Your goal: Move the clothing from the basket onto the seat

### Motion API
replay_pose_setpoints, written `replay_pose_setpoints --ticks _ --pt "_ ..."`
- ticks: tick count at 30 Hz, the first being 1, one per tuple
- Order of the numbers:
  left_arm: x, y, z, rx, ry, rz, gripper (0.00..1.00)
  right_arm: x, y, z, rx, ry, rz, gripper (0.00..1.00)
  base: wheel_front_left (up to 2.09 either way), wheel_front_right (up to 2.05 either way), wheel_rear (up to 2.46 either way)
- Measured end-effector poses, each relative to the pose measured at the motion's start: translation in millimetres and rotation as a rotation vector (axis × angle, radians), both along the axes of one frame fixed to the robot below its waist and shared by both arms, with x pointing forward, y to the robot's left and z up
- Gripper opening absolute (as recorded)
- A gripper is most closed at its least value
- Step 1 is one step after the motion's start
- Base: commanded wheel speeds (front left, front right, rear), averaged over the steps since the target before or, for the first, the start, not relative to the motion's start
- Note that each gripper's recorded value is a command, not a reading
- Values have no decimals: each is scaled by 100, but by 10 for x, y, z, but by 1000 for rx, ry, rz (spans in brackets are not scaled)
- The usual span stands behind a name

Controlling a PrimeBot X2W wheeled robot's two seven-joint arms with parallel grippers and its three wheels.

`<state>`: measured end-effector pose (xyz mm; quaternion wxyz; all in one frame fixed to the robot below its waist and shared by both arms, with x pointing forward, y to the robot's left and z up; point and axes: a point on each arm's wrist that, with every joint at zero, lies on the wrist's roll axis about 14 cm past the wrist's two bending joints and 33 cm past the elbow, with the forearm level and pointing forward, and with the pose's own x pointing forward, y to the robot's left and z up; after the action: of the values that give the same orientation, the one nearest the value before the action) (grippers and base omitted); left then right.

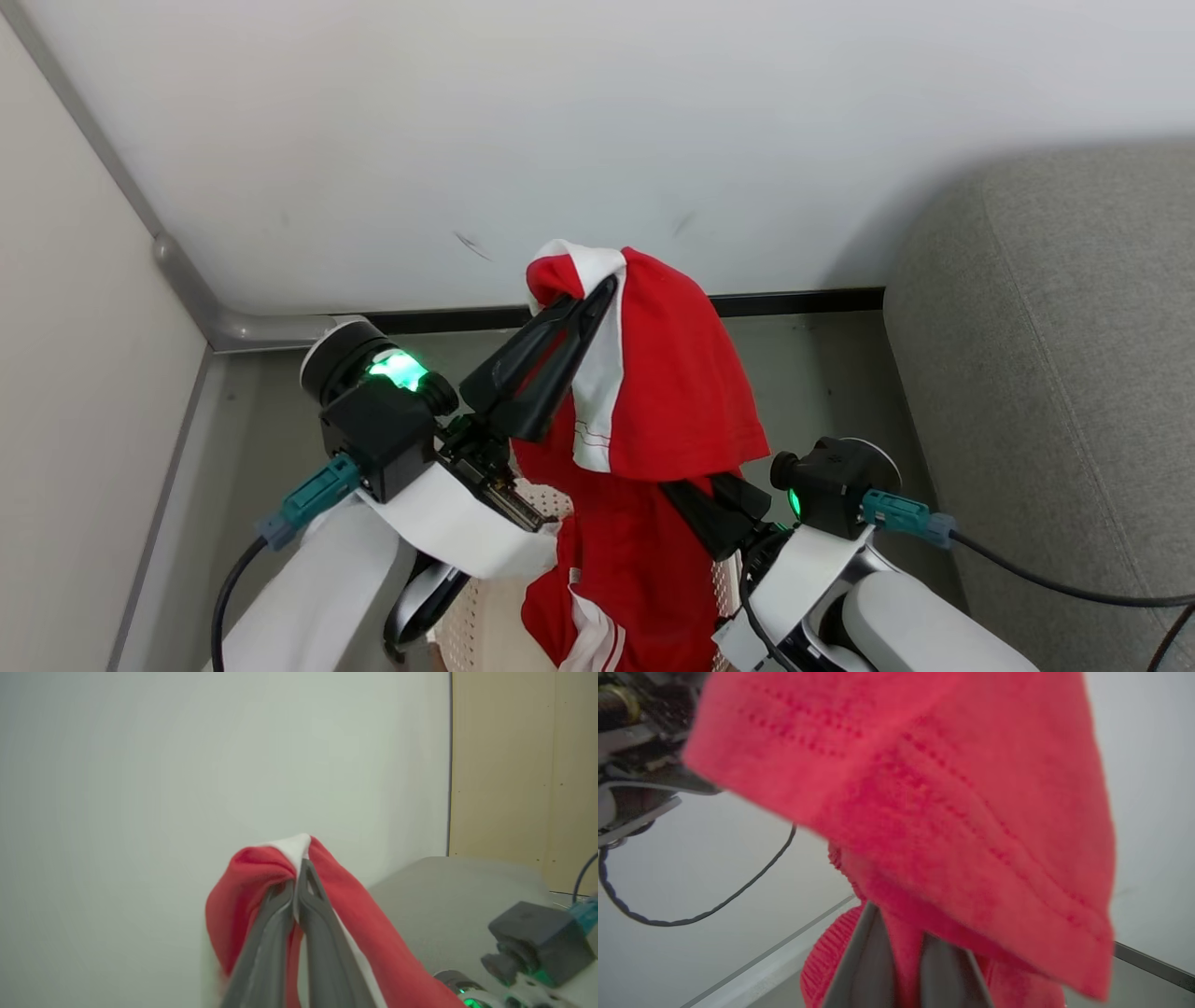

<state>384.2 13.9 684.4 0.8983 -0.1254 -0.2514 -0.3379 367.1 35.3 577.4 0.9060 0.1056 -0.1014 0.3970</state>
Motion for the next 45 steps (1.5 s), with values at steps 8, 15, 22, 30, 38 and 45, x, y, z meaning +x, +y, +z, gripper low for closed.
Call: replay_pose_setpoints --ticks 8,15,22,30,38,45 --pt "253 131 -413 34 146 50 0 -3 -7 226 52 -44 7 0 0 0 0" --pt "369 233 -821 39 292 95 100 29 -115 331 75 -68 -25 0 0 0 0" --pt "459 449 -1079 48 378 177 100 115 -293 396 79 -89 -77 0 0 0 0" --pt "506 944 -1339 41 443 336 100 266 -585 438 72 -112 -168 0 0 0 0" --pt "532 1356 -1419 38 456 460 100 349 -806 377 64 -104 -240 0 0 0 0" --pt "470 1619 -1514 41 479 540 100 379 -969 418 74 -115 -293 0 0 0 0"
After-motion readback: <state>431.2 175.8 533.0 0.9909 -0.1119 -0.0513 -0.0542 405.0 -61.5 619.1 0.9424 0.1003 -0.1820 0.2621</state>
